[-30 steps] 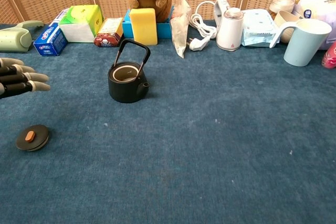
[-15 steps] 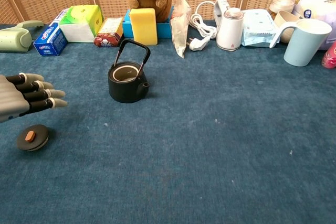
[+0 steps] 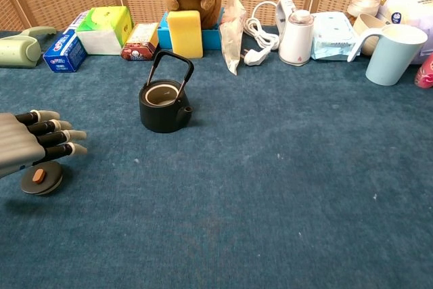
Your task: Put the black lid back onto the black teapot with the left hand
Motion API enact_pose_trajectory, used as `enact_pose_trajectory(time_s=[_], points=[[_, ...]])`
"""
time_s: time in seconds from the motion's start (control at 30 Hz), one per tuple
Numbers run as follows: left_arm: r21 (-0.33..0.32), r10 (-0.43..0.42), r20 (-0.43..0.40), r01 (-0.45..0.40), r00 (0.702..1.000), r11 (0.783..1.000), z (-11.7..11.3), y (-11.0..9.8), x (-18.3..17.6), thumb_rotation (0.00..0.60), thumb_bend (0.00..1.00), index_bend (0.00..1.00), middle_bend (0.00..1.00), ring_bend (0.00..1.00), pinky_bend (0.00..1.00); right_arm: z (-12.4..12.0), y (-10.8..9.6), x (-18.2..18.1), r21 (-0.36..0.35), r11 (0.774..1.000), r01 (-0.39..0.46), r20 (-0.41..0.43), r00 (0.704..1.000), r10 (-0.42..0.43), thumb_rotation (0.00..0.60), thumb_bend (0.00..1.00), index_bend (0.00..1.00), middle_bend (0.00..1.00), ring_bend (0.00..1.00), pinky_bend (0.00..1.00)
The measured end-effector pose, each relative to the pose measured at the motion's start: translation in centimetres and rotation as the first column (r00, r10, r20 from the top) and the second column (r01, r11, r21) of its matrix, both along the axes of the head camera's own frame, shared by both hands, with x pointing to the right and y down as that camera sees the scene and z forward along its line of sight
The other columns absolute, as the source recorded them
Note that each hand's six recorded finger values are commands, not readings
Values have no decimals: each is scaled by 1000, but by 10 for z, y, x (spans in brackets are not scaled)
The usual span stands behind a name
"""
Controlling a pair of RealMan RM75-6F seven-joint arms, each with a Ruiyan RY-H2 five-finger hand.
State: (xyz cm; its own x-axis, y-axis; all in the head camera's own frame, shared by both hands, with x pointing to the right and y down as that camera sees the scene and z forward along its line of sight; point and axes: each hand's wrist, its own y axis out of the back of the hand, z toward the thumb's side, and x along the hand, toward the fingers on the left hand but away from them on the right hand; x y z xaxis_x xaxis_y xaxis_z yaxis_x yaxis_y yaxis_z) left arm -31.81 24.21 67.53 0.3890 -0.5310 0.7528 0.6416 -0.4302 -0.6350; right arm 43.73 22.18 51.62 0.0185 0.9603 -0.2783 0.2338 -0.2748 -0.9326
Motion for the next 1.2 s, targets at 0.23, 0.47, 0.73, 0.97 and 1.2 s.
enact_pose_trajectory(time_s=[0.23,0.47,0.73,0.97,1.2], points=[[4,7,-4,-7,1000,1000,2,2,5,600,116,223,0,0,21,-1,0,0,0,1000,1,5,1000,-1,600,43,0,0,0,0],[14,7,-5,-7,1000,1000,3,3,8,600,151,258,0,0,21,-2,0,0,-3,1000,3,10,1000,-3,600,42,0,0,0,0],[33,13,-1,-13,1000,999,5,3,8,600,175,290,0,0,21,-2,1,-1,-2,1000,5,16,1000,-5,600,43,0,0,0,0],[57,19,-3,-19,1000,998,8,6,11,600,240,291,0,0,21,-3,1,-1,-2,1000,7,21,1000,-7,600,42,0,0,0,0],[59,25,0,-25,1000,998,12,9,12,600,252,291,0,0,21,-4,1,-1,-2,1000,6,28,1000,-6,600,42,0,0,0,0]])
